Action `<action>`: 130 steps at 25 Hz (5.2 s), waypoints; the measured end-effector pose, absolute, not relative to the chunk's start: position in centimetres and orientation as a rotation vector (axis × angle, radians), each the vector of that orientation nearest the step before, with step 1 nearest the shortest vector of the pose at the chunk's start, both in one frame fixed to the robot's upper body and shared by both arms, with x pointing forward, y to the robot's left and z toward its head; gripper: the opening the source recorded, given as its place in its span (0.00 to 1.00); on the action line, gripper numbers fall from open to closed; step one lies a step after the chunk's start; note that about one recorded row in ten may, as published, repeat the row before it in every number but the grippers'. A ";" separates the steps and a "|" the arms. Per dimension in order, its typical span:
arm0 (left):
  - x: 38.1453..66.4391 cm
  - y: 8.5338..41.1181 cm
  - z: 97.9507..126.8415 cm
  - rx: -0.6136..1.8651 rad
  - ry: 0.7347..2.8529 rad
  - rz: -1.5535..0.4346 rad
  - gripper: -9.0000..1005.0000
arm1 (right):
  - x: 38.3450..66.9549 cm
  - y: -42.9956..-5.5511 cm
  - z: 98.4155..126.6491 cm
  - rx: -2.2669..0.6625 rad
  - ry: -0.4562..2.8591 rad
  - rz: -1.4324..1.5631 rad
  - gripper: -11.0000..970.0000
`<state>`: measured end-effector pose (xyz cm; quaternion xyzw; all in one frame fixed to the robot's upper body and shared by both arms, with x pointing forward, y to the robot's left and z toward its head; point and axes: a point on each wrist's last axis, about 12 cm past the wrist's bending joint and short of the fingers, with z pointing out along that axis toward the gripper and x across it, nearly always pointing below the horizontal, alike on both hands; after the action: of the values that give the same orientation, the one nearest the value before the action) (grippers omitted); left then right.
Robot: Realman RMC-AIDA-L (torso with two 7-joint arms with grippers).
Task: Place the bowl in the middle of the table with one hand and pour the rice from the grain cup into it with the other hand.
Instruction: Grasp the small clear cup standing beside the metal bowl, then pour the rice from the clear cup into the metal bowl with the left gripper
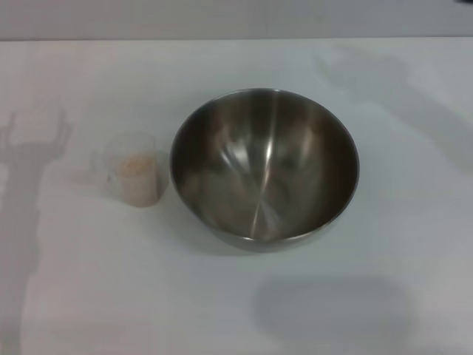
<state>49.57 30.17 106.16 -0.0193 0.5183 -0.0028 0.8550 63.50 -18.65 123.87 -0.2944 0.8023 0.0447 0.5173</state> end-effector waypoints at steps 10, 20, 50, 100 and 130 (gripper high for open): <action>49.4 30.1 106.0 -0.039 1.096 -0.001 0.83 | 60.5 -17.6 119.8 -0.440 1.314 0.008 0.50; 46.8 30.1 104.4 -0.035 1.165 -0.009 0.83 | 54.3 -24.5 112.2 -0.155 0.907 0.029 0.50; 40.8 22.1 99.1 0.125 1.633 0.050 0.83 | 55.8 -29.7 110.4 -0.048 1.009 -0.083 0.51; 46.5 22.9 98.8 0.173 1.696 0.008 0.77 | 55.7 -29.8 109.8 -0.045 1.047 -0.088 0.51; 47.3 21.8 101.5 0.260 1.465 0.009 0.03 | 55.4 -30.0 109.6 -0.044 1.049 -0.095 0.51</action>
<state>47.28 21.76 101.53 0.1182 0.6667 0.0039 0.7358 55.41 -29.99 109.59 -0.0210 0.5006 -0.0453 0.8643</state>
